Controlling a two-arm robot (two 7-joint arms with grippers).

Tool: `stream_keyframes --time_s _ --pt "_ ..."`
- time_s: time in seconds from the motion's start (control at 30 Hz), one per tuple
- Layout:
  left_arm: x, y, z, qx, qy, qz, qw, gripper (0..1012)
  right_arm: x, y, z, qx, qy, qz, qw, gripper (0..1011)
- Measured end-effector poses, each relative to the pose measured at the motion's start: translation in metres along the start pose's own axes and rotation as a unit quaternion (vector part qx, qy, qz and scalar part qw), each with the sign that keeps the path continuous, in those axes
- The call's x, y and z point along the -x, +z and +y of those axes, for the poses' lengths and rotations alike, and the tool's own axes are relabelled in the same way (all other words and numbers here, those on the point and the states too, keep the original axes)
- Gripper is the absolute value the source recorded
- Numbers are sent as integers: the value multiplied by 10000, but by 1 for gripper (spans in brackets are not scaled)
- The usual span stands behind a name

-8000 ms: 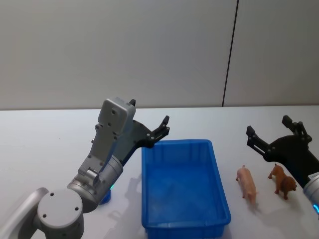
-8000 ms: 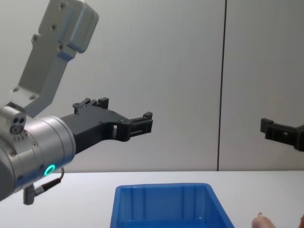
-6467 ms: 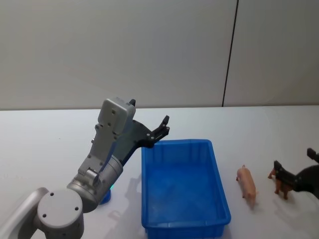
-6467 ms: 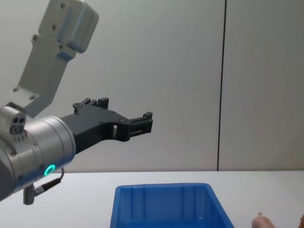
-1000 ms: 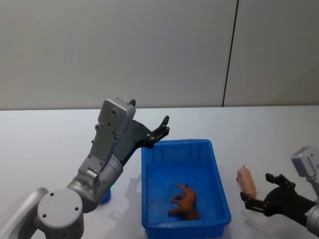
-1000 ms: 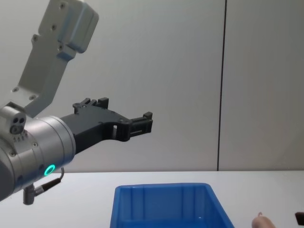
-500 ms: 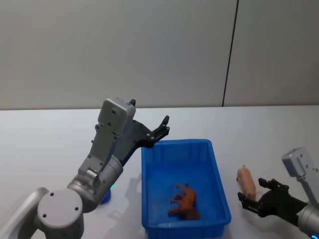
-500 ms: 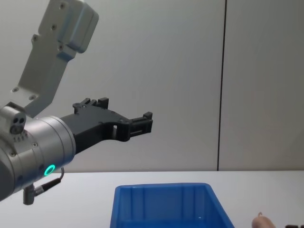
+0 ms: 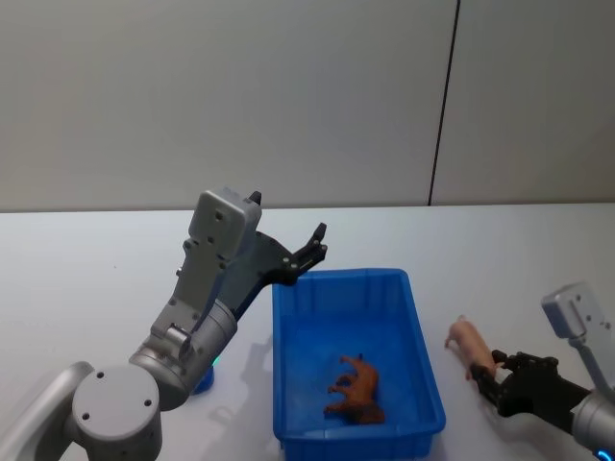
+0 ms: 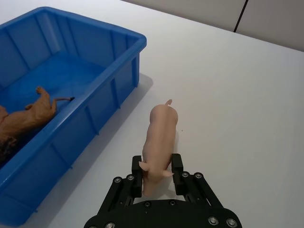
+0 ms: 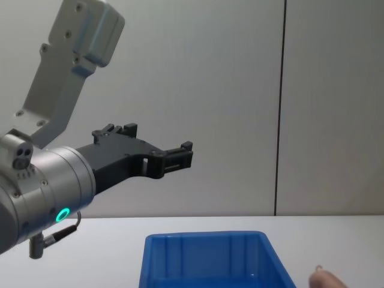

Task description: Pick up the two dolls from the table and place them into the box.

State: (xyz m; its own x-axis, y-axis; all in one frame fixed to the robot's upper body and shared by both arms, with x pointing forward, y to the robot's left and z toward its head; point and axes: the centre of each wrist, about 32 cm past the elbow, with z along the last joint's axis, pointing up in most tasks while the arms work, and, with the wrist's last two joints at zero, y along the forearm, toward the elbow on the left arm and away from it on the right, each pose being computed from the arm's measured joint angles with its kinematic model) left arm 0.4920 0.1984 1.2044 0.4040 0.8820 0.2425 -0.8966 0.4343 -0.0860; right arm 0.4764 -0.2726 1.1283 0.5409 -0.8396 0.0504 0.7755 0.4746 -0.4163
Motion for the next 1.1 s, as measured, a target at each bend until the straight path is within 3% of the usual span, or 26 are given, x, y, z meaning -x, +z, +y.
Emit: stream_keyframes --time_s 0.1,0.53,0.77,1.1 --pt "0 0 0 0 0 0 10000 1003 3 24 -6 -42 -24 0 10000 331" --pt "0 0 0 0 0 0 10000 1003 36 212 -62 -602 -49 -225 9979 331" --pt "0 0 0 0 0 0 10000 1003 72 398 -89 -1069 163 -461 9931 331" --pt "0 0 0 0 0 0 10000 1003 166 593 -52 -1413 652 -708 9853 331"
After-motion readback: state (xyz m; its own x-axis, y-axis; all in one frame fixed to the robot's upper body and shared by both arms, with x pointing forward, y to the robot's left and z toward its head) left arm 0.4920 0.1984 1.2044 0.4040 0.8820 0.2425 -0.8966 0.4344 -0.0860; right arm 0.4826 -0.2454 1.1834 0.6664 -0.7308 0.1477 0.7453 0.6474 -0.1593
